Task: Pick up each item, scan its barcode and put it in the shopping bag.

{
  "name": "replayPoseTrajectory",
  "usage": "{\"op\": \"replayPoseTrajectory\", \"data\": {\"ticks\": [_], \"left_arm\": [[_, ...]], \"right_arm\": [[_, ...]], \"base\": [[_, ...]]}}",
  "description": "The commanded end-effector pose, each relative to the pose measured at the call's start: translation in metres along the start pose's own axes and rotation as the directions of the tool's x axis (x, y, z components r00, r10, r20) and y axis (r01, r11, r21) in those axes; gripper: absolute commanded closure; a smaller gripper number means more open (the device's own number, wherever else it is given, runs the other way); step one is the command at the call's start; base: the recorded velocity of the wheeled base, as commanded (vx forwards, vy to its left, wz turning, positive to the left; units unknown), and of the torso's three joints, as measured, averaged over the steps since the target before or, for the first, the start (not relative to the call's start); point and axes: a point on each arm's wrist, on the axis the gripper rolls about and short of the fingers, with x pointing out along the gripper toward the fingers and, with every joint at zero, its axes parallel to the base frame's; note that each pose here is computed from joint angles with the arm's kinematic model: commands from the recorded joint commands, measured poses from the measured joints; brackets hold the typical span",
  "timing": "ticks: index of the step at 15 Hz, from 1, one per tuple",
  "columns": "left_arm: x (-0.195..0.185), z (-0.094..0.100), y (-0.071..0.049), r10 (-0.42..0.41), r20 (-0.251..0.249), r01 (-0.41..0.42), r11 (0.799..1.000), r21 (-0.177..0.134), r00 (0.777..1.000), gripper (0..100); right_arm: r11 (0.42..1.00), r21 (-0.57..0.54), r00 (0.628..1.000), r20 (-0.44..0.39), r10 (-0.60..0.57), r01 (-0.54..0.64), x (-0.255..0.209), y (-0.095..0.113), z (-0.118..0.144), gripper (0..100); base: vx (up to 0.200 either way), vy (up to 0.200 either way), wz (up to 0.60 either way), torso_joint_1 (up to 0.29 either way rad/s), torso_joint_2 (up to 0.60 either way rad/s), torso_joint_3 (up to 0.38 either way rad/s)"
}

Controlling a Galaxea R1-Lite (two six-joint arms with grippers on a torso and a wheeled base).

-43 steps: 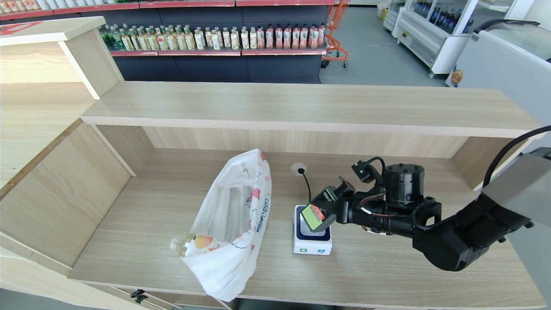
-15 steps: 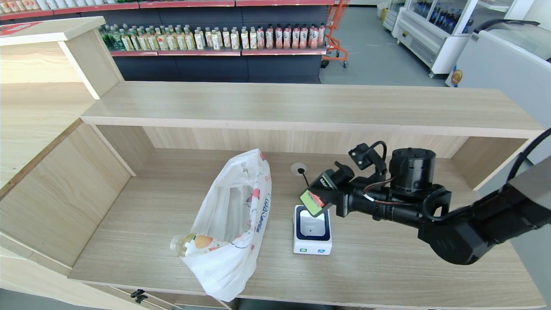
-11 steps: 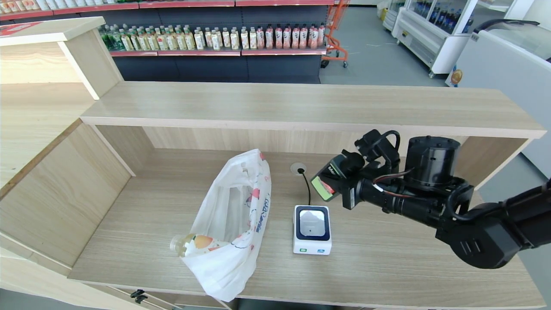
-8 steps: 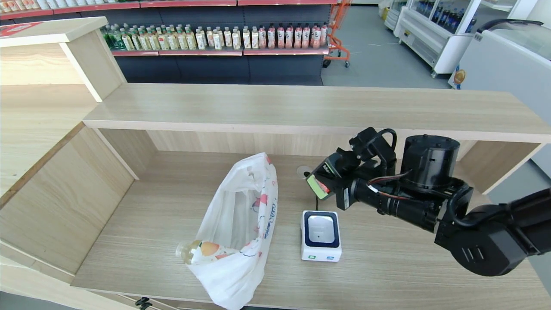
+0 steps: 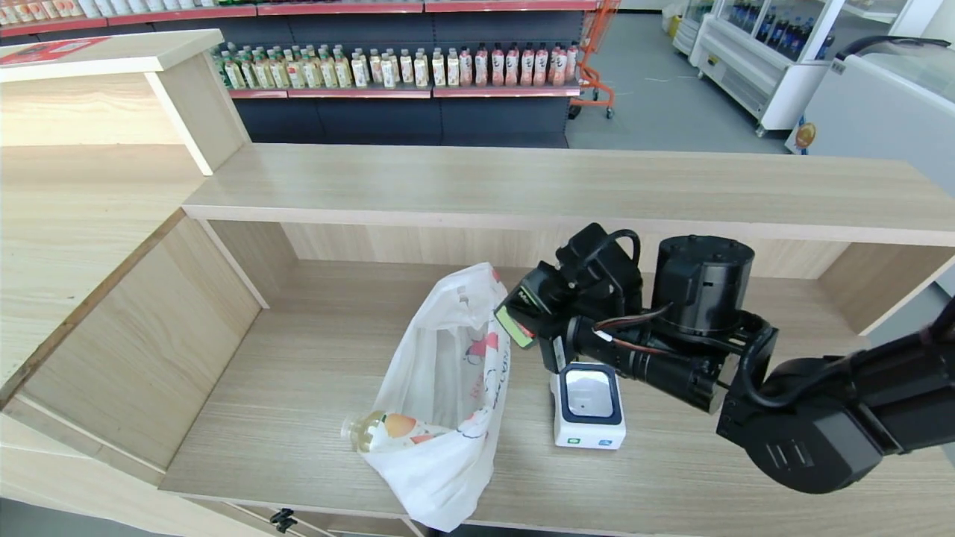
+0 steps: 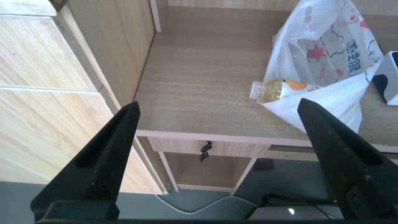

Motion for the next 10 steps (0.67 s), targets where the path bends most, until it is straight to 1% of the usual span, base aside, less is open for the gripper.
{"op": "replayPoseTrajectory", "data": {"ticks": [1,3,5,8,9,10], "left_arm": [[0.0,0.0,0.0,-0.001,0.0,0.001,1.0,-0.001,1.0,0],[0.0,0.0,0.0,-0.001,0.0,0.001,1.0,-0.001,1.0,0],[0.0,0.0,0.0,-0.001,0.0,0.001,1.0,-0.001,1.0,0],[0.0,0.0,0.0,-0.001,0.0,0.001,1.0,-0.001,1.0,0],[0.0,0.0,0.0,-0.001,0.0,0.001,1.0,-0.001,1.0,0],[0.0,0.0,0.0,-0.001,0.0,0.001,1.0,-0.001,1.0,0]], "right_arm": [[0.999,-0.031,1.0,-0.009,0.018,-0.019,0.022,0.013,-0.007,100],[0.998,-0.042,0.999,-0.015,0.046,-0.047,0.037,0.042,-0.009,100],[0.998,-0.048,0.998,-0.032,0.046,-0.047,0.044,0.064,-0.015,100],[0.998,-0.055,0.998,-0.054,0.03,-0.033,0.052,0.082,-0.027,100],[0.998,-0.057,0.998,-0.061,0.019,-0.023,0.055,0.083,-0.031,100],[0.998,-0.061,0.997,-0.072,-0.007,0.002,0.059,0.086,-0.041,100]], "base": [[0.0,0.0,0.0,0.0,0.0,0.0],[0.0,0.0,0.0,0.0,0.0,0.0],[0.0,0.0,0.0,0.0,0.0,0.0],[0.0,0.0,0.0,0.0,0.0,0.0],[0.0,0.0,0.0,0.0,0.0,0.0],[0.0,0.0,0.0,0.0,0.0,0.0]]}}
